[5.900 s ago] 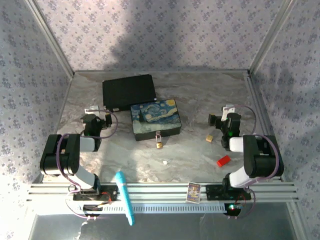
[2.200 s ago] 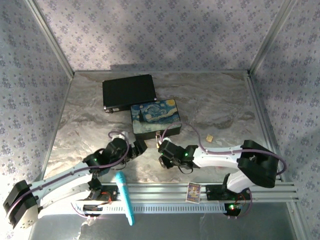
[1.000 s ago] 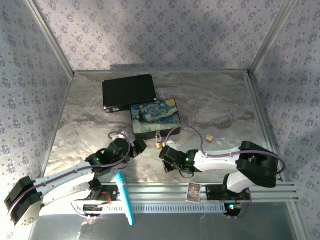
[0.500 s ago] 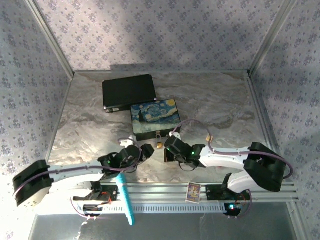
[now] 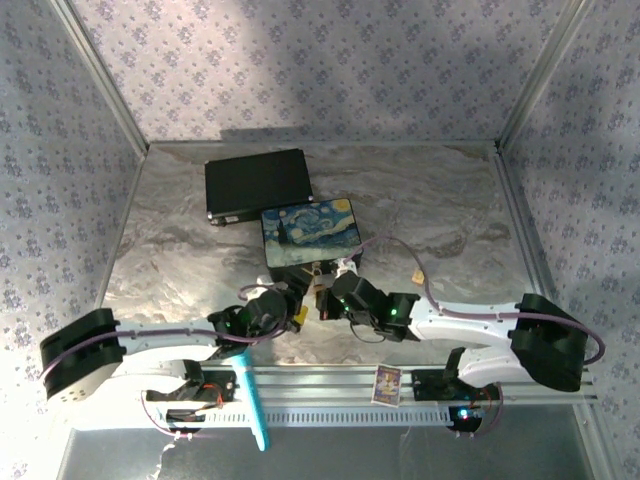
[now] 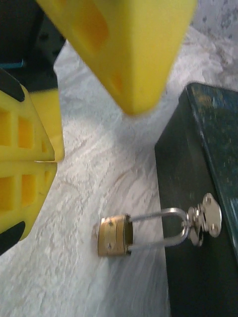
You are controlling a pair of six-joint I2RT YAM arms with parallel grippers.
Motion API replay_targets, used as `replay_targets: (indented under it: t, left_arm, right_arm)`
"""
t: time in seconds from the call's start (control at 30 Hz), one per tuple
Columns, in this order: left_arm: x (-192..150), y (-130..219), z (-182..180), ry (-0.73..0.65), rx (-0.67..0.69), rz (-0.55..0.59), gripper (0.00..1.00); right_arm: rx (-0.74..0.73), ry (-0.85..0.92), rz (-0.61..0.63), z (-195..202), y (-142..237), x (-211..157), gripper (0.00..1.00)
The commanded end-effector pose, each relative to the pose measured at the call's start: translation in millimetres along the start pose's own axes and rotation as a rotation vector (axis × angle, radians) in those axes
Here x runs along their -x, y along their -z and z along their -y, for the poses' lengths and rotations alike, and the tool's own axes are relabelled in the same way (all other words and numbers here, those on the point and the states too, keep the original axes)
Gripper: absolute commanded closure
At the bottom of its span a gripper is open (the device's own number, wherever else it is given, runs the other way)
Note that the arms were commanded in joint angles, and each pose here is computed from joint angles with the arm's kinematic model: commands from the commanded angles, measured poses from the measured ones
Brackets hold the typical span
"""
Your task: Unlock a padlock with a key
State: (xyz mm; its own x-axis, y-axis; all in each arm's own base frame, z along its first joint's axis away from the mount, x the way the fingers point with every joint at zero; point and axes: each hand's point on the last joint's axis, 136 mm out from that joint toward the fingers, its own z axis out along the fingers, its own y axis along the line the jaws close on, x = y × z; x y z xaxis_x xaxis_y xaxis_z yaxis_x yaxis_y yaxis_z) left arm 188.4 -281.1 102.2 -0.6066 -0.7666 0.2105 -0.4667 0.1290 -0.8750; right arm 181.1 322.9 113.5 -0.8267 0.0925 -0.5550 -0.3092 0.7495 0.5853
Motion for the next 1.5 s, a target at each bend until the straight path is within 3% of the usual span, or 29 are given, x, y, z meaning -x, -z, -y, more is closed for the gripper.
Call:
replay_targets:
  t: [0.0,0.27,0.53,0.83,1.13,1.23,1.27,1.3,1.33,1.37,1.4,1.47]
  left_arm:
    - [-23.1,-2.6,26.3,0.157,-0.103,-0.102,0.02]
    - [-32.9,0.9,32.7,0.193,-0.13,-0.165,0.03]
    - [-1.2,21.5,22.8,0.165,-0.115,-0.043,0.37]
    - [10.4,30.0,17.8,0.16,-0.114,-0.023,0.75]
    - [12.2,32.4,15.7,0.124,-0.098,-0.025,1.0]
    - [12.3,32.3,16.3,0.099,-0.089,-0.023,1.0]
    - [13.2,32.9,16.8,0.078,-0.086,-0.016,1.0]
    - [14.5,34.2,20.1,0.044,-0.088,-0.007,1.0]
    - [15.7,35.5,25.3,-0.002,-0.096,0.005,1.0]
    - [18.9,37.1,34.0,-0.079,-0.11,0.025,1.0]
    - [22.9,38.3,41.0,-0.175,-0.105,0.05,1.0]
    - [26.9,39.8,57.2,-0.318,-0.135,0.07,1.0]
  right_arm:
    - [0.086,-0.021,0.057,-22.1,1.8,7.7,0.98]
    - [0.112,0.011,0.081,-33.3,-2.3,9.7,0.98]
    - [0.104,0.0,0.086,-26.7,7.6,2.8,0.99]
    - [0.104,-0.003,0.078,-23.3,7.4,-1.1,0.99]
    - [0.113,-0.005,0.077,-25.8,7.4,2.4,0.98]
    - [0.118,-0.001,0.078,-27.3,7.6,3.9,0.98]
    - [0.127,0.003,0.079,-28.6,8.3,4.0,0.94]
    - [0.131,0.005,0.083,-28.6,10.0,5.0,0.83]
    - [0.132,0.001,0.085,-26.6,11.6,6.3,0.63]
    - [0.145,-0.007,0.086,-25.0,13.9,8.4,0.37]
    - [0.169,-0.026,0.085,-23.5,16.5,12.2,0.23]
    - [0.242,-0.042,0.084,-23.6,22.3,23.0,0.17]
